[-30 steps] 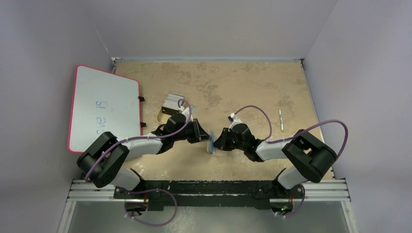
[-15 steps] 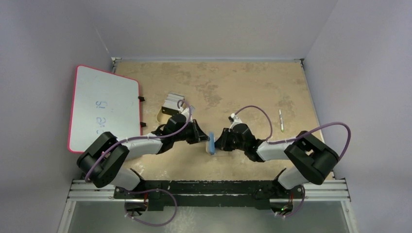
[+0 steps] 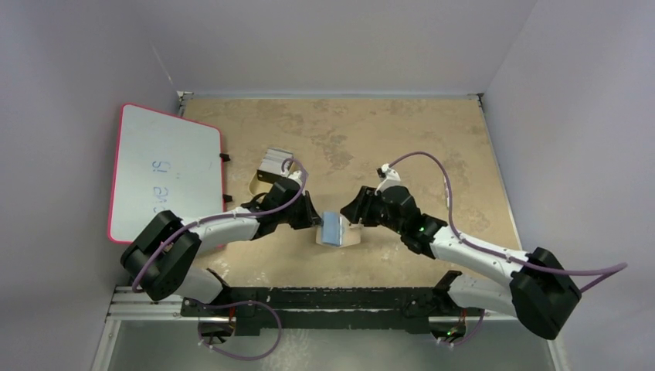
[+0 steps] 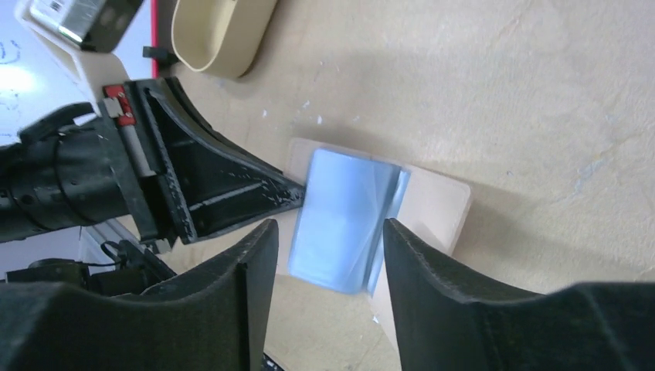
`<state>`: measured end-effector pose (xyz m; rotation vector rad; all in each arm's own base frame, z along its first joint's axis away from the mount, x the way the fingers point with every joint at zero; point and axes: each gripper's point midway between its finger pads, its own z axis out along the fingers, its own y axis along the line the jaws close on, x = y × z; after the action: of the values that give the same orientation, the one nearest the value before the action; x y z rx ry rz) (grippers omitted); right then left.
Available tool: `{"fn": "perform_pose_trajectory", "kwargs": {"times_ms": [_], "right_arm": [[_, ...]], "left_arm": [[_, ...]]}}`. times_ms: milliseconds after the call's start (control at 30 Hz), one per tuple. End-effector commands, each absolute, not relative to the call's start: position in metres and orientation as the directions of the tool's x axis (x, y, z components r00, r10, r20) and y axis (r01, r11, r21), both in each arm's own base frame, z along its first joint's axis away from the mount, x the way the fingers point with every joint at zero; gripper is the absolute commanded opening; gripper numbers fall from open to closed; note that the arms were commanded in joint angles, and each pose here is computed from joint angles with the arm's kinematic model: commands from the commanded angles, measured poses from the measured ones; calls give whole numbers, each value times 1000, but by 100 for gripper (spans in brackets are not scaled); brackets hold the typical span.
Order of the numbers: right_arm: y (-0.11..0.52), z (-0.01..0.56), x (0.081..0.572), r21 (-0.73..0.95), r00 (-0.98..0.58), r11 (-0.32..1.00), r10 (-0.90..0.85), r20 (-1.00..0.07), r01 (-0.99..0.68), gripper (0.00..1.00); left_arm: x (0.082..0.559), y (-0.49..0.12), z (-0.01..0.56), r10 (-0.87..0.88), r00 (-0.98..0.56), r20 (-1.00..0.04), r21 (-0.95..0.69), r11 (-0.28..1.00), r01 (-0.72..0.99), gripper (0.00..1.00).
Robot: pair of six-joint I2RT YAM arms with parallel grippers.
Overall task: Put the credit cards into the card holder
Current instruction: Open the card holder at the center of the board.
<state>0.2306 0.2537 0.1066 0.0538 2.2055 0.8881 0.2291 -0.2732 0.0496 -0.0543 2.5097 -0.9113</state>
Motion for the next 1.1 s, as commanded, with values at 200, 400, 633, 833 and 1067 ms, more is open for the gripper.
{"fn": "perform_pose_trajectory", "kwargs": {"times_ms": [200,400,633,833,1067], "right_arm": [[280,112,242,589,-745,767,232,-625,-255,66],[296,106,239,582,-760,765,197,-619,-276,71],[300,96,238,565,-773,779,173,-610,-272,75],[297,85,240,541,-779,802,162,-605,-253,68],[299,73,239,537,-789,804,148,-597,-256,68]], "left_arm": [[238,-283,71,-196,-868,-456,-642,748,169,0],[237,-288,84,-218,-865,-452,-677,715,173,0],[239,-293,94,-230,-862,-451,-700,691,182,0],[240,-294,97,-229,-861,-454,-701,689,187,0],[238,-295,98,-233,-862,-451,-709,680,187,0]]}}
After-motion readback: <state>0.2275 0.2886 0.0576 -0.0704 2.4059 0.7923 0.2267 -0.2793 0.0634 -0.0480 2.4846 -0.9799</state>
